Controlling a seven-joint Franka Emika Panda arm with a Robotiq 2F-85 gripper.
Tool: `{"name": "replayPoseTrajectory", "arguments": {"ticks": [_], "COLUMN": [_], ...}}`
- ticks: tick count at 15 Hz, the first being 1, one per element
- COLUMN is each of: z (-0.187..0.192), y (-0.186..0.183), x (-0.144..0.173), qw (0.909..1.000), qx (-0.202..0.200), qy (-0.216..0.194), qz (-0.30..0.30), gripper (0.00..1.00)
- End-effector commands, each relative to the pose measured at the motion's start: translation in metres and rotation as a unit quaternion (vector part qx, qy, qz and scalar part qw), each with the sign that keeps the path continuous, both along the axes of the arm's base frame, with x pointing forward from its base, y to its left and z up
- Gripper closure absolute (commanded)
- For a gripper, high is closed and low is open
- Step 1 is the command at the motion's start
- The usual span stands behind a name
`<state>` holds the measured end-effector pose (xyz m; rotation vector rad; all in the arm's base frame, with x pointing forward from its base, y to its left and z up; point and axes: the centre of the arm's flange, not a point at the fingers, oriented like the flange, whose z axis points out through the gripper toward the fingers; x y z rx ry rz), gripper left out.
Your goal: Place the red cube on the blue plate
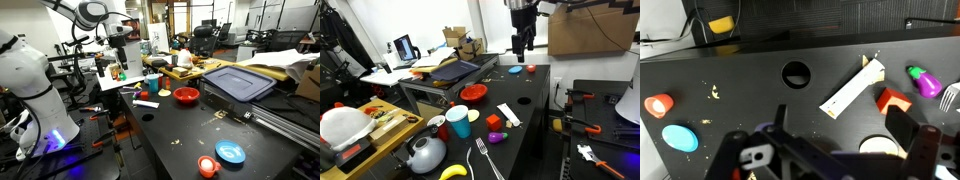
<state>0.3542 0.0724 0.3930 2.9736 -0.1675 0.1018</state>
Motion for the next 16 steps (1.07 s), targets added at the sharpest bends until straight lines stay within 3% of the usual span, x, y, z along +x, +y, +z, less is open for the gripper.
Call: {"name": "replayPoseTrajectory", "arguments": {"ticks": [1,8,16], "z": [0.000,0.000,-0.001], "y": [0.000,0.000,-0.001], "x": [0.000,0.000,0.023], "qw": [1.0000,1.0000,0.9997], "qx": [0.000,0.000,0.017], "qy": [0.000,0.000,0.013], "qz": [0.000,0.000,0.009], "gripper": [0.00,0.00,0.00]}}
